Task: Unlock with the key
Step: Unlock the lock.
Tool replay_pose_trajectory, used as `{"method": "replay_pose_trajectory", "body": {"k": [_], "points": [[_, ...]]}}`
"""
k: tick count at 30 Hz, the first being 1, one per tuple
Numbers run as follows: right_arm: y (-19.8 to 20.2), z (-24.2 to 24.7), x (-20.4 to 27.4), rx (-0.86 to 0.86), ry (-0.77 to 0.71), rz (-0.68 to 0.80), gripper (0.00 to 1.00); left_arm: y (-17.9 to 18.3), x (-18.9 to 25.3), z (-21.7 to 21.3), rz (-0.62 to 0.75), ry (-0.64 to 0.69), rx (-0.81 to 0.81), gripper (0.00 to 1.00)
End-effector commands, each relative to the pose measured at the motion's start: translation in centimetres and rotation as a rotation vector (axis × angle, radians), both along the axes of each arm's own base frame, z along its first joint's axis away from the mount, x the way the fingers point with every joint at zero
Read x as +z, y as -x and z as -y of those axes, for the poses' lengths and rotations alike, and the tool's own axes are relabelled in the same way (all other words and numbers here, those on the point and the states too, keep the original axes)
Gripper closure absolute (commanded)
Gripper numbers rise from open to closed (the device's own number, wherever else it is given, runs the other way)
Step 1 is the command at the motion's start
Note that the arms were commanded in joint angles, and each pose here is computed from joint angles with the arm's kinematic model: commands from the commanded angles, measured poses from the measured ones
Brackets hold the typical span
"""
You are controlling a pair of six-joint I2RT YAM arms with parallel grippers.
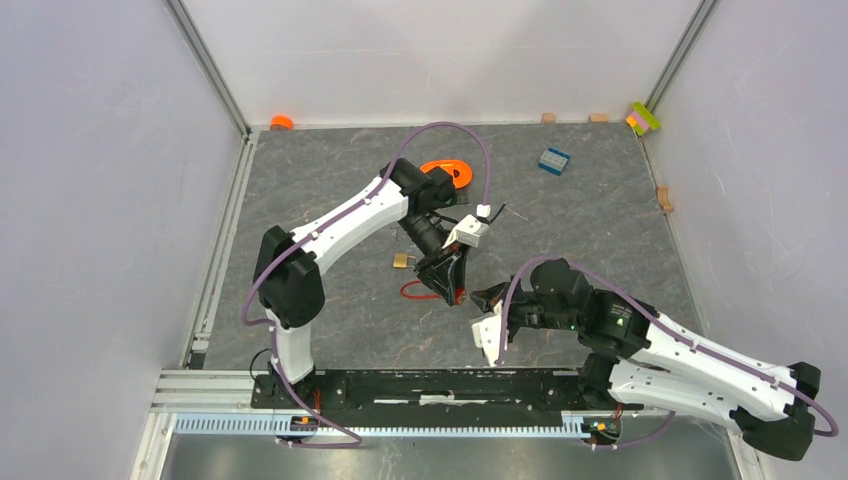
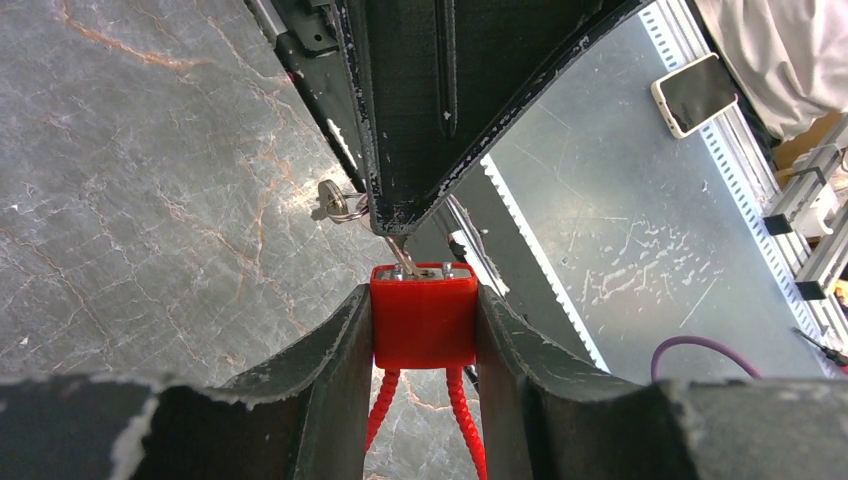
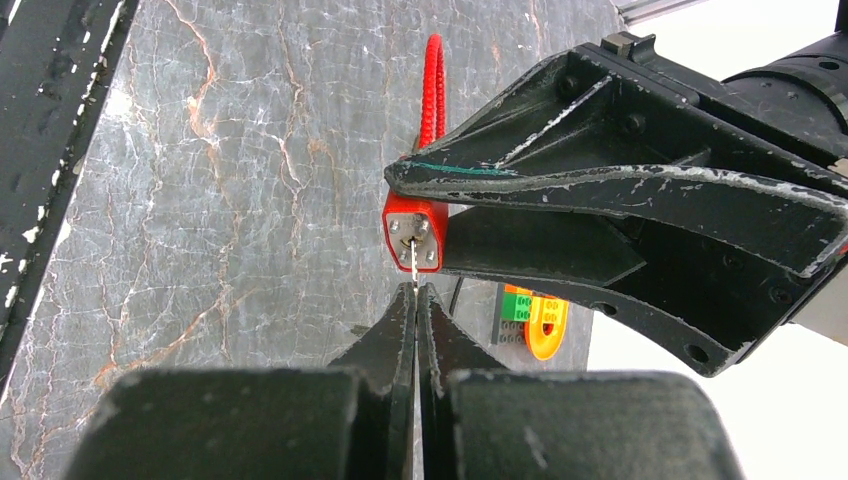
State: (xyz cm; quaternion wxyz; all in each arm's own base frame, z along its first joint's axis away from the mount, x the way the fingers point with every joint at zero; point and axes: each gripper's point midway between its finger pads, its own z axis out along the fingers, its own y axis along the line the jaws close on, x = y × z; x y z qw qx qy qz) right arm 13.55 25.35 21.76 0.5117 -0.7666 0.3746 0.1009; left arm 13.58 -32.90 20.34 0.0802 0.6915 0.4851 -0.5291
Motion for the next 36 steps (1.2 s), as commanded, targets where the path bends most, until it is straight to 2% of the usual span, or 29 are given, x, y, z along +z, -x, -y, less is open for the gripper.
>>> {"method": "replay_pose_trajectory", "body": {"k": [1,9,23,36], "points": [[-0.7,-0.4,1.6,-0.020,-0.042,0.045,1.00,-0.1,1.9,0.7,0.001,0.052,0.016,0.98],[-1.0,-0.6,1.4,-0.039,-0.043,0.040,1.00,-0.3,1.9,0.9,-0.002,0.047,0.032,0.98],[-1.6,-0.9,1.2,-0.084,-0.051,0.068,1.00,-2.0,1.1,2.5,-0.057,-0.021,0.179,0.98],[-2.2,0.0,0.4,-0.123,-0.089,0.136,1.00,-1.0,1.9,1.9,-0.067,0.052,0.124,0.98]]}}
